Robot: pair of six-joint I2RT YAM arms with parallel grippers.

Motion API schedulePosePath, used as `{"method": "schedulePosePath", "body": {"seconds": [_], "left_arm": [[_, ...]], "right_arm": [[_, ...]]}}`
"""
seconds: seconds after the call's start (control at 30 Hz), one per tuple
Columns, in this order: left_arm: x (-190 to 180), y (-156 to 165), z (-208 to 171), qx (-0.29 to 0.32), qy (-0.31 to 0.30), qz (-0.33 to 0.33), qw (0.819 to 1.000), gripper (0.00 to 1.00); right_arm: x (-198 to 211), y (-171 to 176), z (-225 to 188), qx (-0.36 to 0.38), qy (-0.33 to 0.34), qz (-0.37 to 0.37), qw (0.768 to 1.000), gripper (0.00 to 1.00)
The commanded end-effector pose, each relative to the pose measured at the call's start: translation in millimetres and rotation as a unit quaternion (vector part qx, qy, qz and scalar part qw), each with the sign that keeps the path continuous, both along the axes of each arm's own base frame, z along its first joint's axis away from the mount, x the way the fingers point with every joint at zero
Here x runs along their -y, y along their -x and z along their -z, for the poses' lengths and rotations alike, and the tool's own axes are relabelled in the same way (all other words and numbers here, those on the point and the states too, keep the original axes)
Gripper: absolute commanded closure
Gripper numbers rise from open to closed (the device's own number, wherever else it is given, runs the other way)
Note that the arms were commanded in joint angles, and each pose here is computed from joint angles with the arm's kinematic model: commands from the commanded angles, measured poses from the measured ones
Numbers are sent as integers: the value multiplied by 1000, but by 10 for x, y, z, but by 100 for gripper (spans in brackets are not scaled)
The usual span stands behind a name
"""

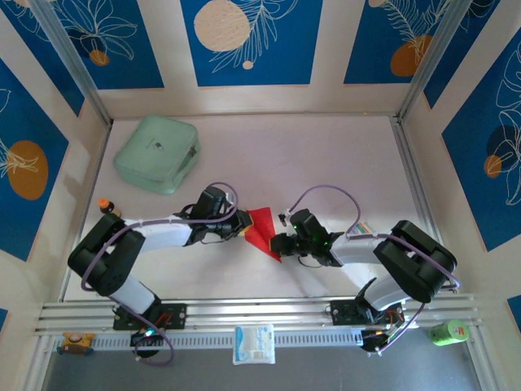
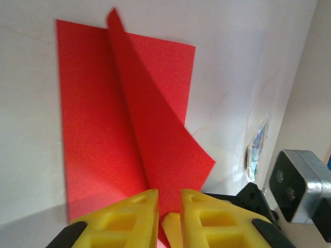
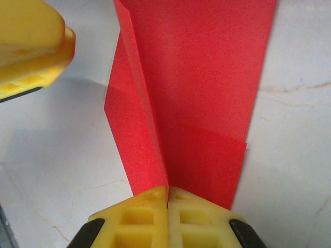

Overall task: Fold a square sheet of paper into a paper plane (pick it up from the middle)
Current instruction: Fourth fold the wing at the center of the table.

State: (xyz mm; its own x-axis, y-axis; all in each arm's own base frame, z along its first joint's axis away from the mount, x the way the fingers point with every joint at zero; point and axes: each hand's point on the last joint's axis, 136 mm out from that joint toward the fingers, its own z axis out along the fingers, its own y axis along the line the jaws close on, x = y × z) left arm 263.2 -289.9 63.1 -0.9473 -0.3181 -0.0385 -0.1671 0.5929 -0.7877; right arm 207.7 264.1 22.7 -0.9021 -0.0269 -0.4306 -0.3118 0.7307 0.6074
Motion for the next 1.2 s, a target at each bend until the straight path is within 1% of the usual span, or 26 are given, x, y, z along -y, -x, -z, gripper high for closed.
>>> {"method": "schedulePosePath", "body": {"seconds": [0.0, 0.13, 0.37, 0.8, 1.17], "left_arm": [[189, -28, -89, 15, 24, 29, 999, 83], [239, -9, 11, 2, 18, 34, 999, 86], [165, 59, 205, -10, -9, 24, 1000, 88], [-11, 234, 646, -58, -52, 15, 997, 94], [-90, 247, 624, -53, -62, 1, 997, 95]], "right_arm": [[-14, 81, 21, -43, -36, 6, 998, 99], [-3, 92, 46, -54, -47, 15, 997, 99], [28, 97, 60, -62, -61, 32, 996, 99], [53, 104, 23, -76, -82, 53, 992, 100], [89, 104, 1, -86, -90, 66, 990, 100]]}}
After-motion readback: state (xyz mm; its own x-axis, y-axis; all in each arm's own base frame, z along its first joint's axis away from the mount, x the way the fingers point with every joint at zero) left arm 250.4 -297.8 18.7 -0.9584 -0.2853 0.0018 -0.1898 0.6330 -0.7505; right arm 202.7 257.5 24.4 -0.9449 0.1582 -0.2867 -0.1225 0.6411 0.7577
